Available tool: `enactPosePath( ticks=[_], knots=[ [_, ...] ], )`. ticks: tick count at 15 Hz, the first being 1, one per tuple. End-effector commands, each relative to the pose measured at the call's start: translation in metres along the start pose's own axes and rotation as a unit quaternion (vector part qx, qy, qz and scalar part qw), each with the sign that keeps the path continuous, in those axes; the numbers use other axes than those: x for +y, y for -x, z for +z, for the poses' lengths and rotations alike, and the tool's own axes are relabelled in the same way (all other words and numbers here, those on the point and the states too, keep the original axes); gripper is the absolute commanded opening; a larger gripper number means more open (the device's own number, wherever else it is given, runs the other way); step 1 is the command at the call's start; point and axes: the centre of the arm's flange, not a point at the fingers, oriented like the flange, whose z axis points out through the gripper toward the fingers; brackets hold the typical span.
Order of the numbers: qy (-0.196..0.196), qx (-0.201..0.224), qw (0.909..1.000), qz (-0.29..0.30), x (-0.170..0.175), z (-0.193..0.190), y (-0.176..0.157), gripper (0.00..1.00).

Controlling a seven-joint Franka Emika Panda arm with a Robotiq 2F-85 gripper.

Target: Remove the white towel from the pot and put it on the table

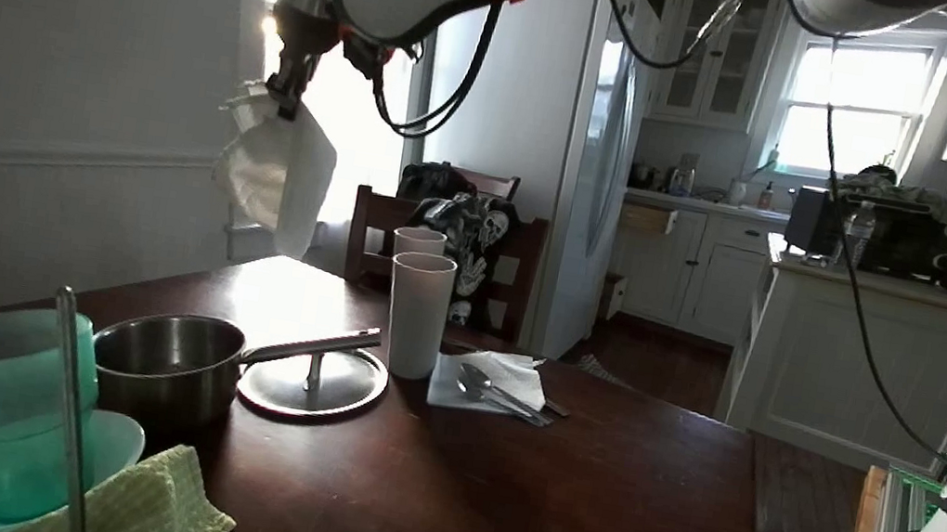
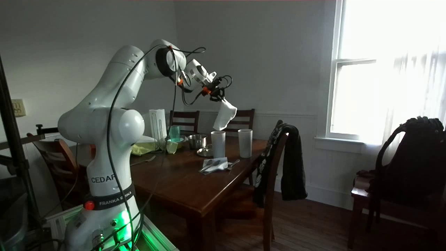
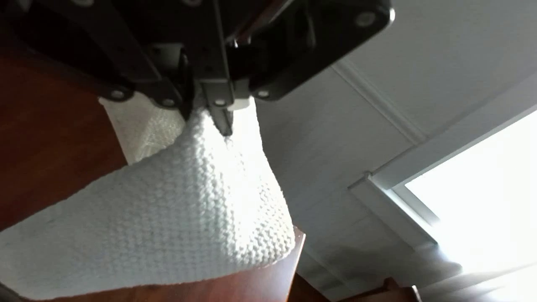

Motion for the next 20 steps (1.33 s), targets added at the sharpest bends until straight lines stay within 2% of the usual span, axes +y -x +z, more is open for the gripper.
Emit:
enactPosePath(
  ticks=[1,6,10,11,13,16,20],
  knots=[
    [-0.015,-0.003,0.9991,0.04,-0.019,0.061,-0.011,0.02],
    [-0.036,-0.034,0.9953,0.083,-0.049,0.12,0.011,0.02],
    [-0.042,-0.056,0.992,0.105,-0.059,0.142,0.03,0.04],
    [-0.046,-0.057,0.9919,0.103,-0.062,0.14,0.03,0.34],
    [-0.055,-0.056,0.9922,0.097,-0.068,0.126,0.025,0.42],
    [-0.088,-0.082,0.9866,0.11,-0.083,0.076,0.012,0.62],
    [-0.128,-0.132,0.9715,0.15,-0.107,0.007,0.016,0.91]
  ],
)
